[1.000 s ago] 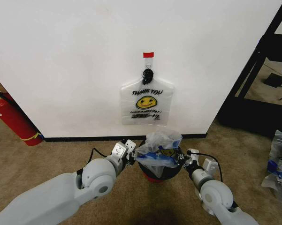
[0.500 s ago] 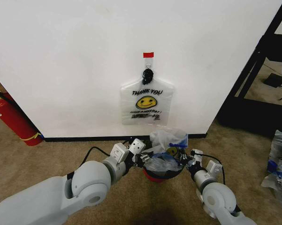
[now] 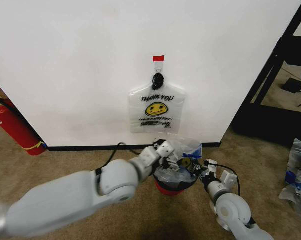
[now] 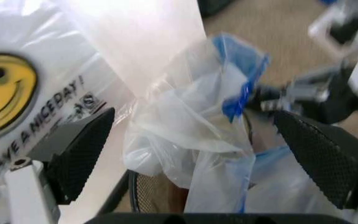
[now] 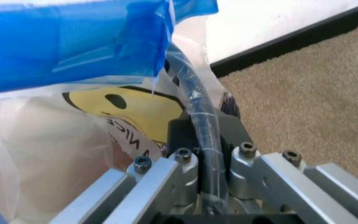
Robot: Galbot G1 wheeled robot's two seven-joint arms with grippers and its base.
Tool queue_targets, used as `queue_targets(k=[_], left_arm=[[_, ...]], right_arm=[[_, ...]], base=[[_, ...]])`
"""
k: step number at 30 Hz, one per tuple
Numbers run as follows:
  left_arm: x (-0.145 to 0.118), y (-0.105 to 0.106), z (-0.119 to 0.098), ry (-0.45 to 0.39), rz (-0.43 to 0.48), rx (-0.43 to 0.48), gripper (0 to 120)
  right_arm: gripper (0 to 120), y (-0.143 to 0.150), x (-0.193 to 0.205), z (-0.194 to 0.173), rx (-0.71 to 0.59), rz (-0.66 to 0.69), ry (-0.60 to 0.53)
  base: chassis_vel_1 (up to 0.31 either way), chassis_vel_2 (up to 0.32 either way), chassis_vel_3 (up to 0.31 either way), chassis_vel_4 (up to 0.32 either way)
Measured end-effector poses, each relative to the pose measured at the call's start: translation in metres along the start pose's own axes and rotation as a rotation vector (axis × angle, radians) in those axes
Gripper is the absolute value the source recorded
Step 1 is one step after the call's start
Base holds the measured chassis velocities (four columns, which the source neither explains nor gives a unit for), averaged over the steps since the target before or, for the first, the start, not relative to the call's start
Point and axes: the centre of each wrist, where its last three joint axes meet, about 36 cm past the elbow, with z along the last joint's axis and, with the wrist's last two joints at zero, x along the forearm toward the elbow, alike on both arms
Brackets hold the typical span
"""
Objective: Pick up the garbage bag from the wall and place it over the trash bin.
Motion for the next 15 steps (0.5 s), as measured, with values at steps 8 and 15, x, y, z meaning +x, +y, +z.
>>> queue_targets(k=[8,15], left_arm=[[-0.017,-0.004,-0.003,0.051,0.008,-0.125,95],[-0.023,-0.012,-0.011,0.042,0.035,-0.154,93]], right_arm=[[1,-0.002,0.0,0.003,0.001,0.008,0.007],[1,-0.003,-0.001,0.0,0.006,0.005,0.002]], base=[[0.0,0.0,0.0,0.0],[0.0,0.0,0.0,0.0]])
